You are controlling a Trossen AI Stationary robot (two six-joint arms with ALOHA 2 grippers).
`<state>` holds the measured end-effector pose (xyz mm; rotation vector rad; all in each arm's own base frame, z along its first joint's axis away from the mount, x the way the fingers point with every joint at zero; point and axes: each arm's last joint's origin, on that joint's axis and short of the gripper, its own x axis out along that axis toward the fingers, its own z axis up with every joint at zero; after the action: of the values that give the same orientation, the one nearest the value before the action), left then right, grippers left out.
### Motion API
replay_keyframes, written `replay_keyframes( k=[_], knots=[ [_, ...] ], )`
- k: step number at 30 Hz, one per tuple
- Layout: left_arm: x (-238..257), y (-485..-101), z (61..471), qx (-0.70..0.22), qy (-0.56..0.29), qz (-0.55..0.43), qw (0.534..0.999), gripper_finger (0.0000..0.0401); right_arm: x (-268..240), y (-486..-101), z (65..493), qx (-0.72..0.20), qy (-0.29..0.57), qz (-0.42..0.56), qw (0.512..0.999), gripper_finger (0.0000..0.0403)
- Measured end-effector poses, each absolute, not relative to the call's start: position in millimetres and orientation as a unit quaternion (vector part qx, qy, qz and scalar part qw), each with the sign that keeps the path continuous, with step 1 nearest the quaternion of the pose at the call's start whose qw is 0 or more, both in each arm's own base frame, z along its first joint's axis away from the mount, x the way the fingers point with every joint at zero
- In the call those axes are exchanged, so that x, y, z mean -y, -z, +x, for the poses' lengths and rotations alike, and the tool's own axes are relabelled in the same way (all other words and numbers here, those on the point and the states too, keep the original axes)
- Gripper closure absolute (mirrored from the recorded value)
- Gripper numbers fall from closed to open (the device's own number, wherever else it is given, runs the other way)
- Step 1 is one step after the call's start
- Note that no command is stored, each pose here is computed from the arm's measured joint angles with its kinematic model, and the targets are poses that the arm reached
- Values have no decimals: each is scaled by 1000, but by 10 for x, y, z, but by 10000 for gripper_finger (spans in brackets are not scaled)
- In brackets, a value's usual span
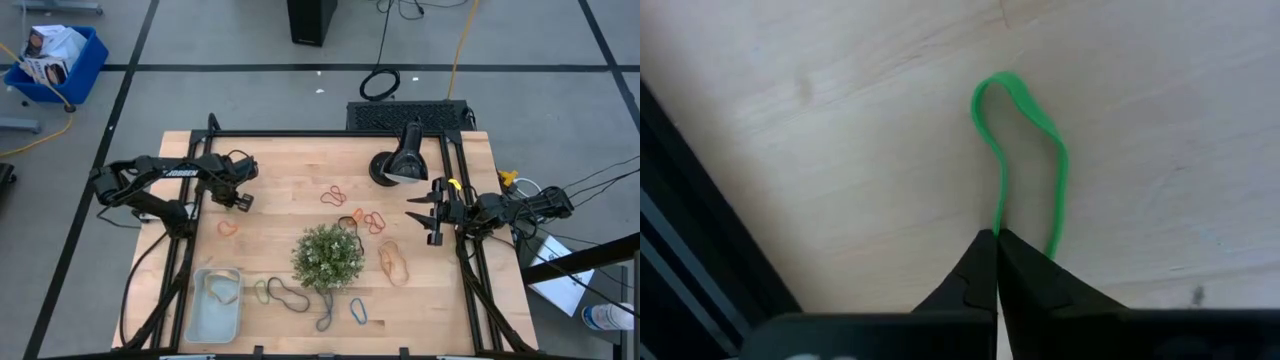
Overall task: Pick and place rubber bands into bin
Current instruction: Put the top green rubber band into the blue bin
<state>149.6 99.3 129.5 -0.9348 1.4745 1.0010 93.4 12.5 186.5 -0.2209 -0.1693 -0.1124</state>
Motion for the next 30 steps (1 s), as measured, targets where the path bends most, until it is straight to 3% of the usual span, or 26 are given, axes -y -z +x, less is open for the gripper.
replay_keyframes(
  k=[13,30],
  knots=[
    [-970,-1376,1590,-634,-392,-369,555,397,-125,-1866,934,85,56,-112,988,258],
    [-789,-2248,2119,-617,-371,-278,636,399,-124,-1866,934,85,57,-116,988,257]
  ],
)
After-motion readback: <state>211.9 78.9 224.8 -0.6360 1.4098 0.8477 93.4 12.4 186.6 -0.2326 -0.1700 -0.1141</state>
